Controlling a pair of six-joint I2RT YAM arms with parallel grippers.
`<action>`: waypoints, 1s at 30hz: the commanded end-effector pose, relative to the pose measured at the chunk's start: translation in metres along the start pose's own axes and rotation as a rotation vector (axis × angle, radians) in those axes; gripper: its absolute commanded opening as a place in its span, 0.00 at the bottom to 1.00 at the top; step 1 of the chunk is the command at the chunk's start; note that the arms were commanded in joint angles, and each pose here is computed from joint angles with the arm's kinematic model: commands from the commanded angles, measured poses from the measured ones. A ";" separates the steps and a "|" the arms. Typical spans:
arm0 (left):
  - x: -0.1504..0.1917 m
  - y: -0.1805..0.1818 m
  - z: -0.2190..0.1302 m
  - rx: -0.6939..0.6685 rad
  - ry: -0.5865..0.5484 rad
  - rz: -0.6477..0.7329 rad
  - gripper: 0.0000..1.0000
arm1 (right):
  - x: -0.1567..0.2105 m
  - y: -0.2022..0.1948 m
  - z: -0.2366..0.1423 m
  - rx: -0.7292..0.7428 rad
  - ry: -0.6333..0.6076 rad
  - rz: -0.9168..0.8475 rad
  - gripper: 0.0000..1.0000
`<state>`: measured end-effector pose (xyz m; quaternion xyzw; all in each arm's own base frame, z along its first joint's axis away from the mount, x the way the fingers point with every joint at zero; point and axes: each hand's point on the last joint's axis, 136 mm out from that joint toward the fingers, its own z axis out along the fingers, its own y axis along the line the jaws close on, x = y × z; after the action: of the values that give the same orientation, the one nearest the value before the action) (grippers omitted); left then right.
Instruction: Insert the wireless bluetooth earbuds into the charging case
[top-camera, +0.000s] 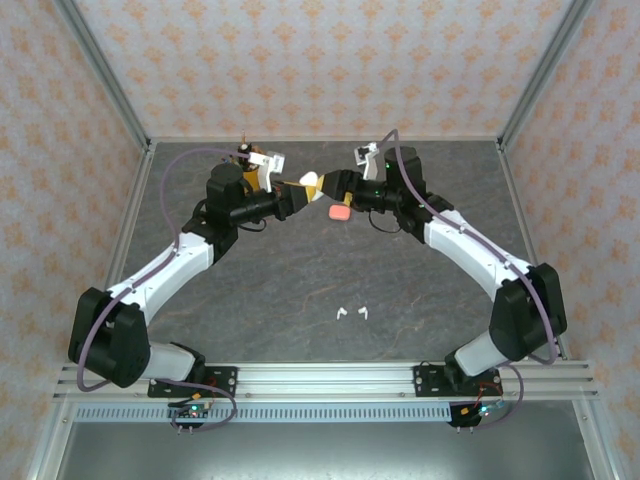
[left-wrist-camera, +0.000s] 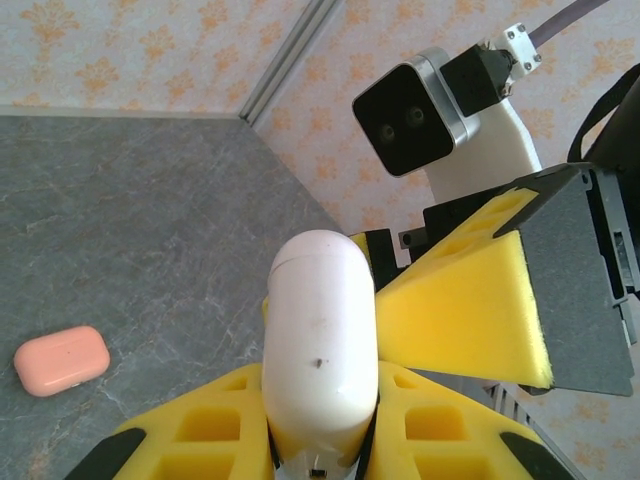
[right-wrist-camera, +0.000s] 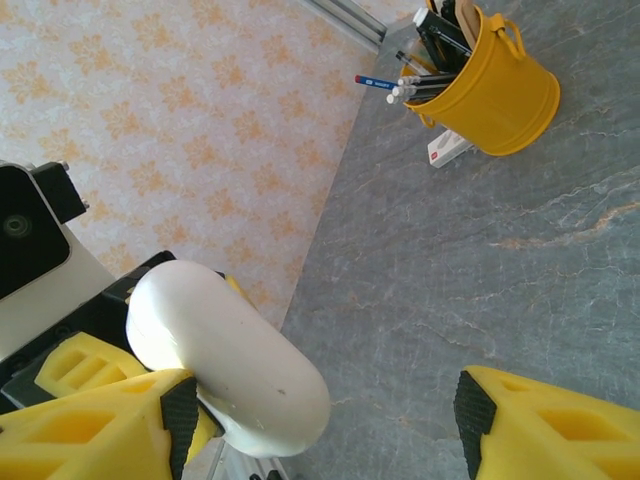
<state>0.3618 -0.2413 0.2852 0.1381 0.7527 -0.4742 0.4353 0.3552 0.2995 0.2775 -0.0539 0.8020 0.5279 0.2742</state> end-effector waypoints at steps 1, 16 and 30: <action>-0.009 -0.027 0.000 0.087 -0.003 0.056 0.13 | -0.018 -0.014 0.008 0.051 -0.052 0.003 0.69; -0.009 -0.028 -0.001 0.096 -0.014 0.058 0.12 | -0.041 -0.053 -0.014 0.073 -0.186 0.177 0.65; -0.012 -0.054 0.001 0.215 0.036 0.073 0.12 | 0.006 -0.005 -0.062 -0.029 -0.072 -0.122 0.59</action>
<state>0.3430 -0.2594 0.3002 0.1852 0.7302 -0.5130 0.4115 0.3443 0.2451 0.2864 -0.0347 0.7865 0.5234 0.3261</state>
